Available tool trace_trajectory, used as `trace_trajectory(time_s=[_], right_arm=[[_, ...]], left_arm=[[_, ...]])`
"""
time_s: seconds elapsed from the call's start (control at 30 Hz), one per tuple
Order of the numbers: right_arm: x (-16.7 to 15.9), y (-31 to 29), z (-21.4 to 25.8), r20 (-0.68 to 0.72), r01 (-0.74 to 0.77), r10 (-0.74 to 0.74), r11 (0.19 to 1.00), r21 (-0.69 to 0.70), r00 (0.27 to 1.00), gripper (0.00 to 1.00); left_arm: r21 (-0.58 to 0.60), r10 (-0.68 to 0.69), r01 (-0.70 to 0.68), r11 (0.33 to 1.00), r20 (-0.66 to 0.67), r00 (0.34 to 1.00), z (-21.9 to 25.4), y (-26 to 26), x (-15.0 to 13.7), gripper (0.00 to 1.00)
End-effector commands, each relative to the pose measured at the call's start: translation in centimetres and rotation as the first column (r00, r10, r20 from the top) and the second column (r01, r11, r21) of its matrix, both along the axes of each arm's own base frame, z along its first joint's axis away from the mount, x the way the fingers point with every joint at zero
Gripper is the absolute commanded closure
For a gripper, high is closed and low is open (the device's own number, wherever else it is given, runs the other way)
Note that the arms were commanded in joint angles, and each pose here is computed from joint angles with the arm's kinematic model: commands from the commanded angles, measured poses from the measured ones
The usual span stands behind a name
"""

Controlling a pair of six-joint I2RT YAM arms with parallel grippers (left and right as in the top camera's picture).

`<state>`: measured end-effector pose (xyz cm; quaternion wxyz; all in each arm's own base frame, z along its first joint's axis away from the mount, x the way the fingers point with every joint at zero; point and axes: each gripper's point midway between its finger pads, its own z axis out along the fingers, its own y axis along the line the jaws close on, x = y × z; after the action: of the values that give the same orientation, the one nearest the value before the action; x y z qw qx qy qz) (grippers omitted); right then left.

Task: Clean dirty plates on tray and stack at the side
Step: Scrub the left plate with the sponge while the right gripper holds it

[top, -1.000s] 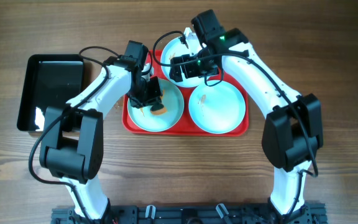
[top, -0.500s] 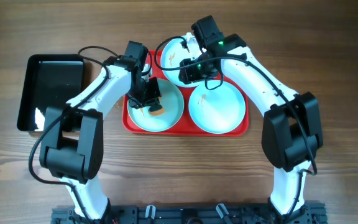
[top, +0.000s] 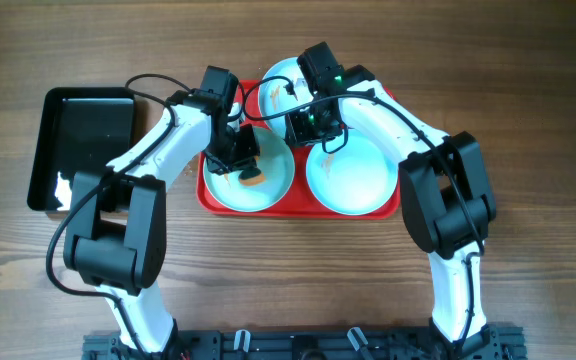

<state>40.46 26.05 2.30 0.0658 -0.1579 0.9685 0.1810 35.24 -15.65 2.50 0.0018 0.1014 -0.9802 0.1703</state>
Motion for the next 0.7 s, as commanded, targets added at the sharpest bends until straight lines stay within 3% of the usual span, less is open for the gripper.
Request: trace_trajectory(time_s=[0.0, 0.3, 0.67], right_arm=[[-1.0, 0.6, -1.0, -0.029, -0.020, 0.020, 1.000, -0.005, 0.999, 0.58], [-1.7, 0.7, -0.8, -0.050, -0.027, 0.026, 0.999, -0.017, 0.998, 0.56], [-3.0, -0.2, 4.7, -0.048, -0.018, 0.019, 1.000, 0.013, 0.999, 0.48]], left_arm=[[0.021, 0.016, -0.015, 1.000, -0.015, 1.000, -0.6, 0.4, -0.2, 0.96], [0.021, 0.016, -0.015, 1.000, -0.015, 1.000, -0.6, 0.4, -0.2, 0.96], [0.019, 0.016, -0.015, 1.000, -0.011, 1.000, -0.6, 0.3, -0.1, 0.96]])
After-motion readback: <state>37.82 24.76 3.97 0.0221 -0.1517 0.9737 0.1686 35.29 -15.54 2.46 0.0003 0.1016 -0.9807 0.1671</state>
